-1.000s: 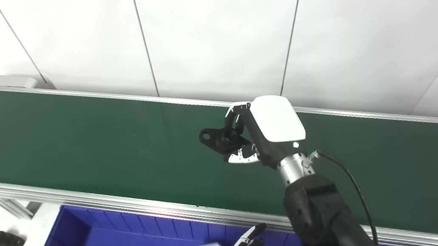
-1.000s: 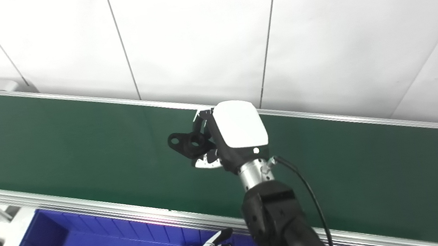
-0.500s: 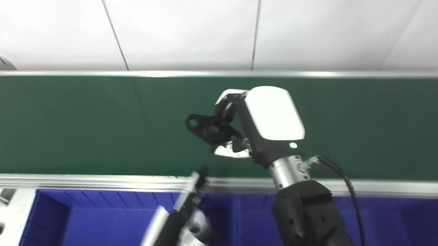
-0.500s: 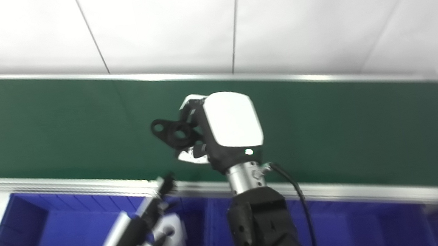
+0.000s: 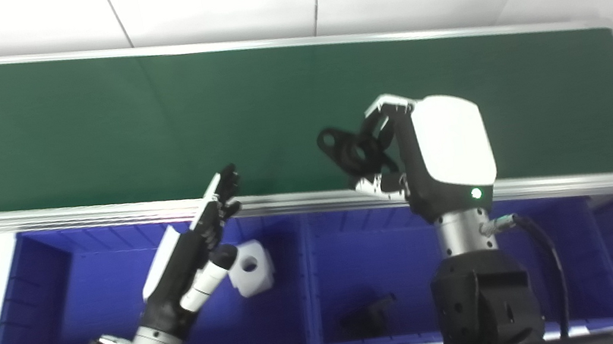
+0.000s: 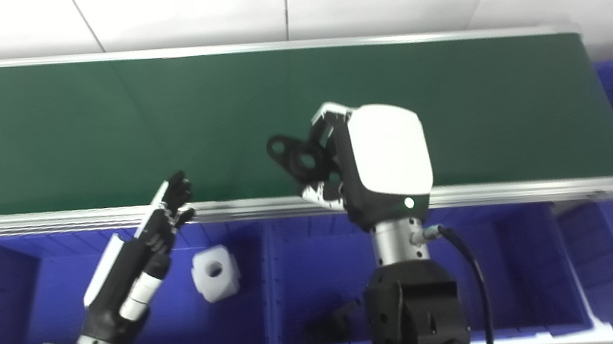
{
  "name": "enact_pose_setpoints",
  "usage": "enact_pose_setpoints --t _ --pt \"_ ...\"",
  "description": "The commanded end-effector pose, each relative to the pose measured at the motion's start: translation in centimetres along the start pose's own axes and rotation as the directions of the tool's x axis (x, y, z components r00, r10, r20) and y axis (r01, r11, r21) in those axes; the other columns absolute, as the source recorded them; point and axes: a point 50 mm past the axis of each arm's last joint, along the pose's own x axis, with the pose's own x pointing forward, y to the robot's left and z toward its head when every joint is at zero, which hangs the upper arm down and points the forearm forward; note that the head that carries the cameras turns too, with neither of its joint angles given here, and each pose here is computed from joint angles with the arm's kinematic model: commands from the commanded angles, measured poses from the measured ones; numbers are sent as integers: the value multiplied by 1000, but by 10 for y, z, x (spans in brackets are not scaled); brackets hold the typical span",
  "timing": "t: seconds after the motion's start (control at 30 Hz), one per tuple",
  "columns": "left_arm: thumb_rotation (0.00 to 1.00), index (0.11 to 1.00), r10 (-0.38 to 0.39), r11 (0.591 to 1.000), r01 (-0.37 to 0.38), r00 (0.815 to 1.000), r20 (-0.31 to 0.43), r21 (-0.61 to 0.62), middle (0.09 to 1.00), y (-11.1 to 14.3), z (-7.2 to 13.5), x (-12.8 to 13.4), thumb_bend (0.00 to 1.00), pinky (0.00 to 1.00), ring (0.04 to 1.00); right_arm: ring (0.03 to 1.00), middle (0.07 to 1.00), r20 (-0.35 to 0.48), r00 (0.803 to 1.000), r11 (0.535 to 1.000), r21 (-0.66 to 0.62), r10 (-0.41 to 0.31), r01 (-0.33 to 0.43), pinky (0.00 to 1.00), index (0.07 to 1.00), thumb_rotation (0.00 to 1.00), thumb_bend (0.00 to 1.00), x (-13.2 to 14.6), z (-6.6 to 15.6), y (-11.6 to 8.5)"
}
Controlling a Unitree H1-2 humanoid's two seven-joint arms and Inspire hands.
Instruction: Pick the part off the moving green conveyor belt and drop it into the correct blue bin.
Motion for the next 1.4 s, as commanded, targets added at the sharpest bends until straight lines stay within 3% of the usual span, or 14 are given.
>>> enact_pose_setpoints --t 0.0,0.1,0.23,0.33,0.5,0.63,0.67,0.7,0.8,0.87,0.97,1.13,1.37 --pt "926 1000 -7 1000 7 999 33 16 1000 5 10 -1 758 956 997 270 398 28 999 998 43 -41 40 195 521 0 519 -5 12 -8" --pt "924 1000 -6 1000 6 1000 27 21 1000 6 9 -1 760 948 992 283 397 -13 1000 999 33 5 -4 207 519 0 520 -17 7 -1" --pt "929 1000 -5 1000 4 1000 23 25 1000 6 9 0 767 937 987 290 396 -60 995 996 33 85 -84 214 518 0 520 -30 -3 23" --pt "931 1000 -6 1000 5 1000 22 20 1000 5 8 1 769 936 987 319 406 -108 983 989 43 149 -145 241 521 0 521 -31 -14 41" --pt "934 1000 -6 1000 6 1000 24 14 1000 1 8 2 765 937 989 313 401 -144 971 982 46 189 -184 231 521 0 522 -27 -26 56" --pt "934 1000 -4 1000 4 1000 23 9 1000 -2 9 1 765 938 989 406 435 -193 947 966 1 255 -260 305 530 8 524 -28 -30 60" --pt "935 1000 -5 1000 4 1000 22 9 1000 -2 9 1 767 939 989 471 532 -200 943 962 -9 267 -274 373 509 94 523 -28 -31 60" --pt "932 1000 -4 1000 4 1000 22 3 1000 -3 9 0 772 944 992 530 608 -216 931 951 -26 295 -308 440 592 219 711 -28 -33 62" --pt "927 1000 -2 1000 3 1000 28 -9 1000 -4 9 0 771 949 995 591 672 -254 898 920 -63 359 -386 509 686 344 890 -29 -34 65" --pt "925 1000 -1 1000 2 1000 31 -13 1000 -5 9 0 767 951 997 662 724 -277 876 901 -72 395 -429 601 725 399 931 -29 -34 65" --pt "922 1000 -3 1000 4 999 34 -16 1000 -5 10 -1 769 951 997 781 811 -292 859 886 -71 420 -458 779 781 465 988 -29 -33 65" --pt "922 1000 -4 1000 4 1000 31 -18 1000 -6 9 -1 776 951 996 870 879 -286 857 877 -96 429 -471 908 829 635 1000 -28 -32 66" --pt "920 1000 0 1000 0 1000 28 -18 1000 -9 4 -2 778 945 990 856 875 -257 871 891 -70 418 -448 866 841 731 1000 -32 -33 67"
